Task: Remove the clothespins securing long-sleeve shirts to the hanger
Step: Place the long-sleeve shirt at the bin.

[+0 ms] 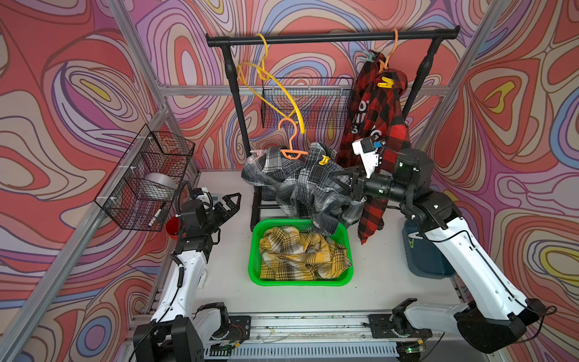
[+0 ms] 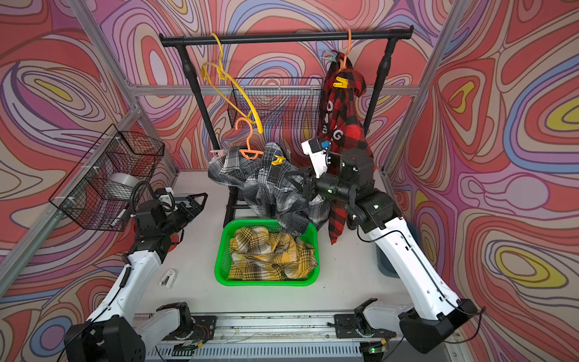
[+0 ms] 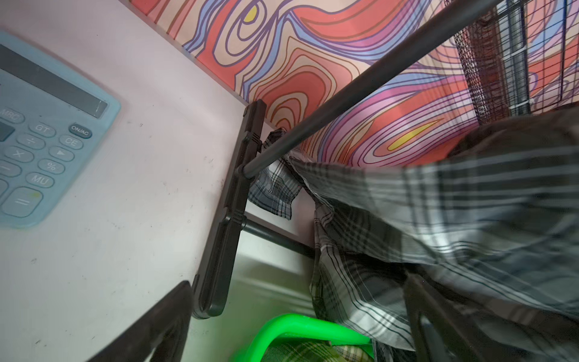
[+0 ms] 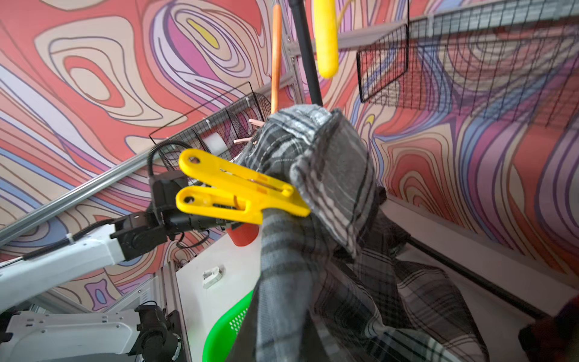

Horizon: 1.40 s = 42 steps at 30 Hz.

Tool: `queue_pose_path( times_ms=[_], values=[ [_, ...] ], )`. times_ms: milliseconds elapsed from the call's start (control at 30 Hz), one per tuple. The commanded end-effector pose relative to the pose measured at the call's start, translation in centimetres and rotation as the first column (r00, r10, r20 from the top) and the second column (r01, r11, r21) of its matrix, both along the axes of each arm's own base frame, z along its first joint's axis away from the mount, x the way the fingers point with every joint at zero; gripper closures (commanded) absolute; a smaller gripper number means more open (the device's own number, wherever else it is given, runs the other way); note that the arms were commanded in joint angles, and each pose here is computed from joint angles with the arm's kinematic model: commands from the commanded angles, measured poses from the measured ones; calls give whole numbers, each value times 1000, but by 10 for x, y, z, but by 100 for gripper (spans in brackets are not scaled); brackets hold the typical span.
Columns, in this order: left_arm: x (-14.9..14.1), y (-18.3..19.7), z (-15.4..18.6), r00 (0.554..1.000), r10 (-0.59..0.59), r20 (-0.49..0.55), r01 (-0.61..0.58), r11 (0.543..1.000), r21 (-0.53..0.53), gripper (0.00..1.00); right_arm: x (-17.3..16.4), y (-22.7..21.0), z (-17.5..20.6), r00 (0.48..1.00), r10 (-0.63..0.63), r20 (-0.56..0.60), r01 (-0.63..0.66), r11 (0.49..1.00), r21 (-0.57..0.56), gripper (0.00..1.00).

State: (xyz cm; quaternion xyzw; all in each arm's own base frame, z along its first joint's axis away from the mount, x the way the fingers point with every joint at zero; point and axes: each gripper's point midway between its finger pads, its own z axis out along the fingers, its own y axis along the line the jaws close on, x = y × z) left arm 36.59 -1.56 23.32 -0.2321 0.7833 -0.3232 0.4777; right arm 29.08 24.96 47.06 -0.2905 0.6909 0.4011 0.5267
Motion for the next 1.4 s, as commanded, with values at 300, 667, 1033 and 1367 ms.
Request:
queue_pose_path(
  times_ms=[300, 667, 1033, 1367],
  values=[
    [23, -16, 31, 974, -165, 153, 154, 985, 80, 0, -19, 12, 87, 975, 115, 191, -142, 980, 137, 100],
    [63, -15, 29, 960, -199, 198, 180, 977, 110, 1, -34, 13, 105, 960, 168, 226, -210, 961, 177, 100],
    [82, -62, 71, 858, -348, 377, 325, 937, 127, 20, -34, 20, 116, 949, 204, 239, -260, 937, 233, 100],
    [75, -83, 130, 757, -393, 523, 397, 911, 109, 95, -36, 54, 119, 930, 270, 248, -329, 913, 240, 100]
  ],
)
